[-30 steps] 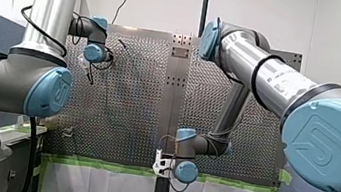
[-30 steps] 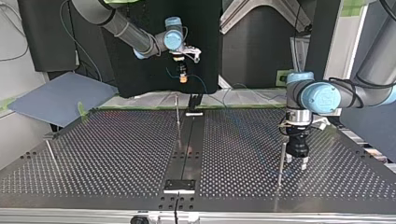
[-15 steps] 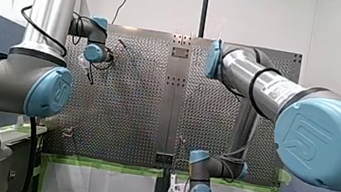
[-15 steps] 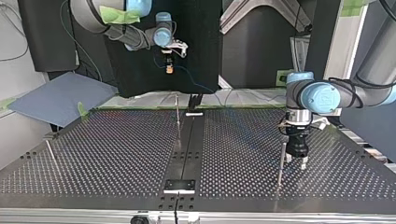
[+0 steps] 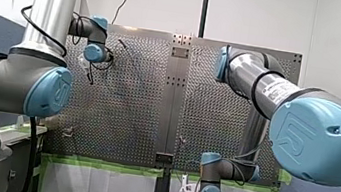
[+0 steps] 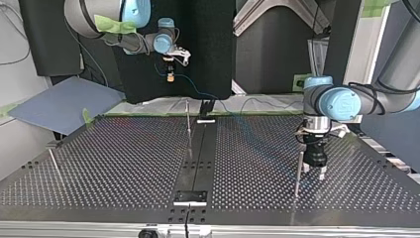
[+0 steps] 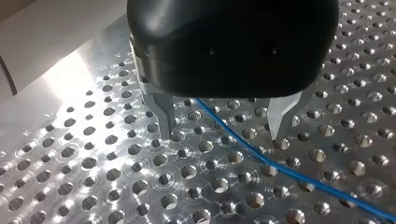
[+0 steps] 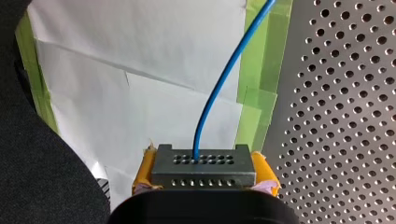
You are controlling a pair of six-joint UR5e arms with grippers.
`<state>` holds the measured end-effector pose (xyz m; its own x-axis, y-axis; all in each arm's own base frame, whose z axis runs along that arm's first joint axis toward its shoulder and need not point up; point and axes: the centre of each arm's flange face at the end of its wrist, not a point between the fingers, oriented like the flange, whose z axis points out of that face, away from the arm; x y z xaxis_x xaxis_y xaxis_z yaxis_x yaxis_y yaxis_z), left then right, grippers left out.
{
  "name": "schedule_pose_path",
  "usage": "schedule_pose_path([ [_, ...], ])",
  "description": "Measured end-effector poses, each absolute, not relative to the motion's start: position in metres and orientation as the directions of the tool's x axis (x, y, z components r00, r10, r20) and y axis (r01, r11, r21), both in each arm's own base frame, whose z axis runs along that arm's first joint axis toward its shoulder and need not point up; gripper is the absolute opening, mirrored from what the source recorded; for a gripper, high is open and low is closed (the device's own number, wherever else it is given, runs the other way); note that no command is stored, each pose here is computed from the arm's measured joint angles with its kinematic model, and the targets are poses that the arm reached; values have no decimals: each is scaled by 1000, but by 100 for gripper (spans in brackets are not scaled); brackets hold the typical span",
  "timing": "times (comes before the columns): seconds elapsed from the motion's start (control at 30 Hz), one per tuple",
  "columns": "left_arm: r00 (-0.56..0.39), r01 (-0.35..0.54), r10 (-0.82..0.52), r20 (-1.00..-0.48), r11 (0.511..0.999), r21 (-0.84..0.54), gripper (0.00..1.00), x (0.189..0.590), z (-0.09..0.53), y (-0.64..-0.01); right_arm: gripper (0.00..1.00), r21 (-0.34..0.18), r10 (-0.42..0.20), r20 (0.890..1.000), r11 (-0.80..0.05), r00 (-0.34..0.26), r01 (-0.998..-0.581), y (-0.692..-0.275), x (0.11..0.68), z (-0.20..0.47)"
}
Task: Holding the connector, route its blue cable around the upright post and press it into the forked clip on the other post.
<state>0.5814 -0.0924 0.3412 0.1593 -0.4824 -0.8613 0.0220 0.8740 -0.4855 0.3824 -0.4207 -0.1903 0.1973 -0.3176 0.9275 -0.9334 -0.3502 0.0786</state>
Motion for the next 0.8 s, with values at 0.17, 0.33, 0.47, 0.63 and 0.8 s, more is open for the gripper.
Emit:
schedule_pose_path([
  [0.17, 158, 17, -483, -861, 874, -486, 100, 581, 341, -92, 0, 81, -305, 931, -367, 202, -927, -420, 386, -191],
  [0.33, 155, 9, -481, -863, 874, -486, 100, 580, 340, -92, 0, 84, -301, 931, -377, 207, -923, -418, 387, -192],
  [0.47, 152, 5, -481, -864, 874, -486, 100, 580, 340, -91, 0, 102, -299, 927, -379, 226, -920, -418, 386, -192],
  [0.63, 150, -2, -480, -864, 874, -486, 100, 580, 339, -91, 0, 118, -302, 922, -381, 244, -917, -419, 384, -187],
  [0.8, 151, -9, -480, -864, 873, -487, 100, 579, 339, -90, 0, 115, -280, 932, -376, 231, -919, -419, 381, -169],
])
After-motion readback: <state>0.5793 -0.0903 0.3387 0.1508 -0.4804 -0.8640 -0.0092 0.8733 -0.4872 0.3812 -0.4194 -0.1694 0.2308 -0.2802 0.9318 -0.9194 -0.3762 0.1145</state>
